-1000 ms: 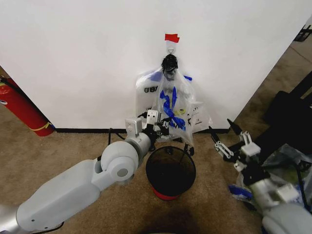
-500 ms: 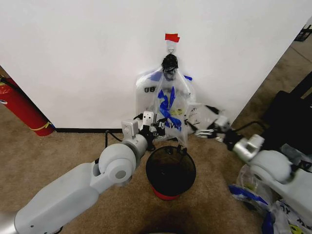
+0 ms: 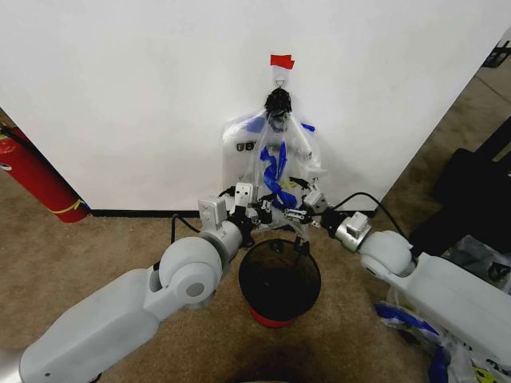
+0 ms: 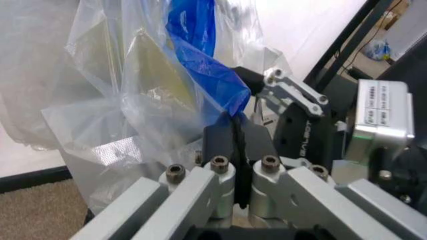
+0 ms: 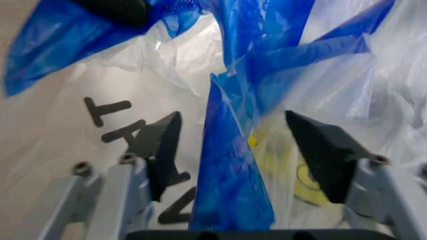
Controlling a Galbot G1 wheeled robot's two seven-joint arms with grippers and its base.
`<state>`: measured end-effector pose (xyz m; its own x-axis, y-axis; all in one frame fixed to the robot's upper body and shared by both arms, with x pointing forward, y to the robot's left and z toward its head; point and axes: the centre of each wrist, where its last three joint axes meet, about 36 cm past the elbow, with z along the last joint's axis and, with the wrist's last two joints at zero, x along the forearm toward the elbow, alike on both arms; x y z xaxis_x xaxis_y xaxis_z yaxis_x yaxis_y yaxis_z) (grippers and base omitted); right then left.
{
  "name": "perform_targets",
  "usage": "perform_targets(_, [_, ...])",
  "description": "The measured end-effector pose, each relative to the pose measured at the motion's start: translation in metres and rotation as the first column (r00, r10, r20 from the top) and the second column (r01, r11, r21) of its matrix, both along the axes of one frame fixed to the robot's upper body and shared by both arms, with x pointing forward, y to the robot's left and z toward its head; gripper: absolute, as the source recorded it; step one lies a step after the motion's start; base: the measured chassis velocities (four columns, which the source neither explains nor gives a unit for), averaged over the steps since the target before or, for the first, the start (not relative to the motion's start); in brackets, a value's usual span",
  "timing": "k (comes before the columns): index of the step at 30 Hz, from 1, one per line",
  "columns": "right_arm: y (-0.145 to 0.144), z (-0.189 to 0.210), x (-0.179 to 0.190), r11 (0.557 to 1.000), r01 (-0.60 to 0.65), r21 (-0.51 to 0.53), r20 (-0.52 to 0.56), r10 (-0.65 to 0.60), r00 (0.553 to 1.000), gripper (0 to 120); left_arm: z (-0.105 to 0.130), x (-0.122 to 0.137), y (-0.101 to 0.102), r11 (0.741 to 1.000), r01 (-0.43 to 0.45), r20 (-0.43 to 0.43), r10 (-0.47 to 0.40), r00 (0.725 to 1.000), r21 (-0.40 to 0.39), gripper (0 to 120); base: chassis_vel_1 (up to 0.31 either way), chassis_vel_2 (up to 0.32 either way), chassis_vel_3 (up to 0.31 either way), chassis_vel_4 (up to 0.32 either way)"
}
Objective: Pick up the garbage bag from the wall and place it over the trash bin.
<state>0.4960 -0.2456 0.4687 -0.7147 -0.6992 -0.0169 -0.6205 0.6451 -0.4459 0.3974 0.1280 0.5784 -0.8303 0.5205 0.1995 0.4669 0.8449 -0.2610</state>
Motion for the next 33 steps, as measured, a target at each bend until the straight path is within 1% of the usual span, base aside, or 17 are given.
perform_targets(3, [0.002, 0.000, 0.001, 1.000, 0.011, -0.001, 0.008, -0.011, 1.000, 45, 0.000, 0.000, 0.000, 1.000, 0.000, 0.000, 0.000, 1.000, -0.001, 0, 0.000, 0.000, 0.000, 0.000])
perform_targets(4, [0.002, 0.000, 0.001, 1.000, 0.014, -0.001, 0.009, -0.014, 1.000, 42, 0.000, 0.000, 0.000, 1.000, -0.001, 0.000, 0.001, 1.000, -0.001, 0, 0.000, 0.000, 0.000, 0.000])
perform_targets(5, [0.002, 0.000, 0.001, 1.000, 0.014, -0.001, 0.009, -0.014, 1.000, 42, 0.000, 0.000, 0.000, 1.000, -0.001, 0.000, 0.001, 1.000, -0.001, 0, 0.000, 0.000, 0.000, 0.000])
perform_targets(8, [0.001, -0.001, 0.000, 1.000, 0.030, 0.004, 0.009, -0.030, 1.000, 30, -0.001, 0.001, 0.001, 1.000, -0.005, -0.001, 0.005, 1.000, 0.000, 0, 0.000, 0.000, 0.000, 0.000])
perform_targets(10, [-0.001, -0.001, -0.003, 0.999, 0.048, 0.020, 0.010, -0.048, 0.999, 21, -0.002, 0.002, 0.001, 1.000, -0.008, -0.002, 0.008, 1.000, -0.001, 0, 0.000, 0.000, 0.000, 0.000])
perform_targets(13, [-0.004, 0.000, -0.007, 0.997, 0.069, 0.046, 0.005, -0.069, 0.998, 12, -0.002, 0.002, 0.002, 1.000, -0.015, -0.004, 0.015, 1.000, -0.004, 0, 0.000, 0.000, 0.000, 0.000])
perform_targets(14, [-0.006, 0.000, -0.010, 0.994, 0.084, 0.064, 0.000, -0.084, 0.996, 5, -0.003, 0.002, 0.003, 1.000, -0.020, -0.004, 0.020, 1.000, -0.005, 0, 0.000, 0.000, 0.000, 0.000])
perform_targets(15, [-0.006, 0.000, -0.010, 0.994, 0.084, 0.064, 0.000, -0.084, 0.996, 5, -0.003, 0.002, 0.003, 1.000, -0.020, -0.004, 0.020, 1.000, -0.005, 0, 0.000, 0.000, 0.000, 0.000])
perform_targets(16, [-0.008, 0.000, -0.016, 0.991, 0.100, 0.090, -0.009, -0.100, 0.995, 0, -0.003, 0.003, 0.005, 1.000, -0.027, -0.004, 0.027, 1.000, -0.005, 0, 0.000, 0.000, 0.000, 0.000])
perform_targets(19, [-0.014, 0.000, -0.041, 0.967, 0.152, 0.205, -0.051, -0.145, 0.988, 0, -0.004, 0.003, 0.013, 0.998, -0.055, 0.010, 0.055, 0.998, -0.023, 0, 0.000, 0.000, 0.000, 0.000])
perform_targets(20, [-0.014, 0.000, -0.041, 0.967, 0.152, 0.205, -0.051, -0.145, 0.988, 0, -0.004, 0.003, 0.013, 0.998, -0.055, 0.010, 0.055, 0.998, -0.023, 0, 0.000, 0.000, 0.000, 0.000])
perform_targets(21, [-0.014, 0.000, -0.049, 0.957, 0.168, 0.238, -0.061, -0.158, 0.986, 0, -0.003, 0.002, 0.016, 0.997, -0.062, 0.018, 0.063, 0.998, -0.034, 0, 0.000, 0.000, 0.000, 0.000])
perform_targets(22, [-0.014, -0.001, -0.055, 0.945, 0.186, 0.270, -0.073, -0.172, 0.982, 0, -0.002, 0.002, 0.018, 0.997, -0.067, 0.021, 0.068, 0.997, -0.041, 0, 0.000, 0.000, 0.000, 0.000])
perform_targets(25, [-0.012, 0.001, -0.081, 0.881, 0.260, 0.395, -0.110, -0.236, 0.966, 0, 0.003, -0.010, 0.029, 0.994, -0.082, 0.036, 0.085, 0.996, -0.076, 0, 0.000, 0.000, 0.000, 0.000])
perform_targets(26, [-0.012, 0.001, -0.081, 0.881, 0.260, 0.395, -0.110, -0.236, 0.966, 0, 0.003, -0.010, 0.029, 0.994, -0.082, 0.036, 0.085, 0.996, -0.076, 0, 0.000, 0.000, 0.000, 0.000])
perform_targets(28, [-0.016, 0.005, -0.099, 0.845, 0.291, 0.449, -0.122, -0.265, 0.957, 0, 0.005, -0.023, 0.034, 0.992, -0.084, 0.036, 0.088, 0.995, -0.093, 0, 0.000, 0.000, 0.000, 0.000])
perform_targets(33, [-0.015, -0.001, -0.139, 0.787, 0.333, 0.519, -0.156, -0.296, 0.942, 0, 0.004, -0.056, 0.048, 0.989, -0.092, 0.018, 0.095, 0.995, -0.113, 0, 0.000, 0.000, 0.000, 0.000])
